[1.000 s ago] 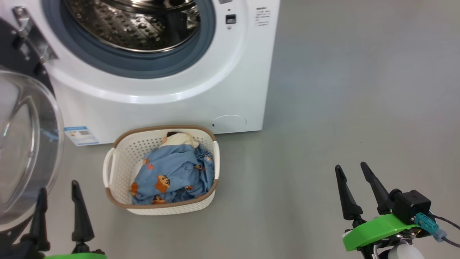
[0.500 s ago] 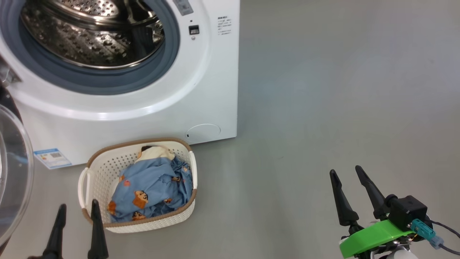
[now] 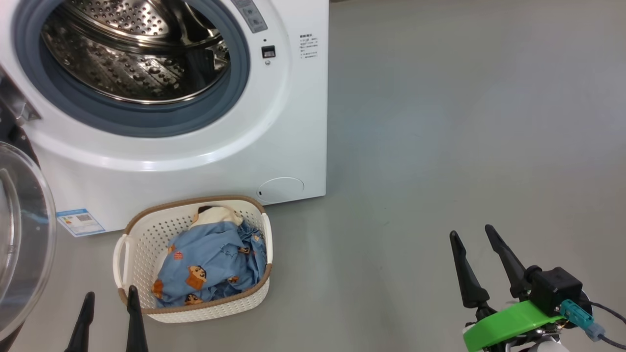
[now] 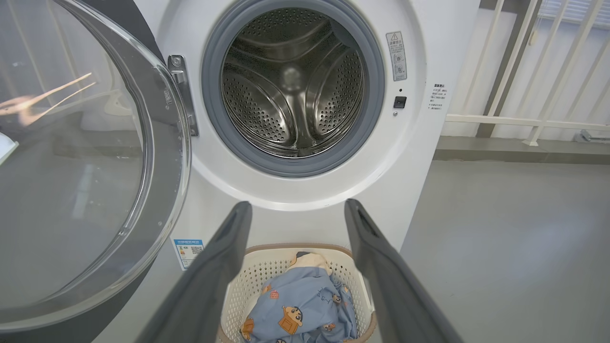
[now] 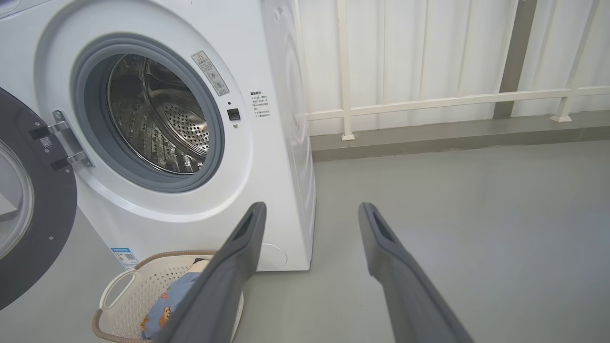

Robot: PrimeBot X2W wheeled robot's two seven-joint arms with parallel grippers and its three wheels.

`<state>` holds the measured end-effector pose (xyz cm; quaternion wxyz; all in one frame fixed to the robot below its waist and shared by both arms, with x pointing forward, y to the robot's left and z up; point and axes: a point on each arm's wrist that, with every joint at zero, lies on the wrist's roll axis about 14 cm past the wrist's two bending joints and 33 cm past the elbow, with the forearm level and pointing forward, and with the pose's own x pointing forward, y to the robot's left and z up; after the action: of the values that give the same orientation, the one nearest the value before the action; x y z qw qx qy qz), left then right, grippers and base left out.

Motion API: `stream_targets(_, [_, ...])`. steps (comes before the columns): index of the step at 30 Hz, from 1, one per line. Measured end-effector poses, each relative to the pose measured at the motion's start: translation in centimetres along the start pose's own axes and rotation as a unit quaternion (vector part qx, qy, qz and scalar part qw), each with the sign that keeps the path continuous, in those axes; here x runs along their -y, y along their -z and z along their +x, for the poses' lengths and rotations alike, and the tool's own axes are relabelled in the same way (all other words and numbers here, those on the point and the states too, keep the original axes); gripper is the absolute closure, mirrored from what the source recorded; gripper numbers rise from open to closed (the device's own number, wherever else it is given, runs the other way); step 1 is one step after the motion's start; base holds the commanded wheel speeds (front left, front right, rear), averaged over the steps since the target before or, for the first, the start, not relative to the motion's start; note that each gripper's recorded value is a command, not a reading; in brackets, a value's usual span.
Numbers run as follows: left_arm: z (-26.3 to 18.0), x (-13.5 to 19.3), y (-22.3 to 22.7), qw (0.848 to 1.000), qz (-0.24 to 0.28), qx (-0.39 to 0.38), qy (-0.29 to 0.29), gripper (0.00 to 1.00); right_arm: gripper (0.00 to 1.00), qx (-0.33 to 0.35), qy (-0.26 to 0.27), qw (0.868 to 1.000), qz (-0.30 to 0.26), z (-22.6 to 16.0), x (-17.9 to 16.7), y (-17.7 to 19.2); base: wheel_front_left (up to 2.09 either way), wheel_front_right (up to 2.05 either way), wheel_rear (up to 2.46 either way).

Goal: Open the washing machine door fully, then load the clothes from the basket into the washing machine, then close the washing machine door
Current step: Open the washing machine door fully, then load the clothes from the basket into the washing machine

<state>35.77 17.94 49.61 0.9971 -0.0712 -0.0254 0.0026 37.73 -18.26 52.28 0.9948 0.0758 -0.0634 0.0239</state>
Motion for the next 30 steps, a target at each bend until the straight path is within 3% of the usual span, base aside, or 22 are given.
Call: stream_targets(30, [-0.93, -0.94, 0.48, 1.000, 0.002, -0.009, -0.017, 0.00, 0.00, -0.009, -0.008, 1.000, 0.003, -0.01, -0.54, 0.64, 0.00, 0.00, 0.00])
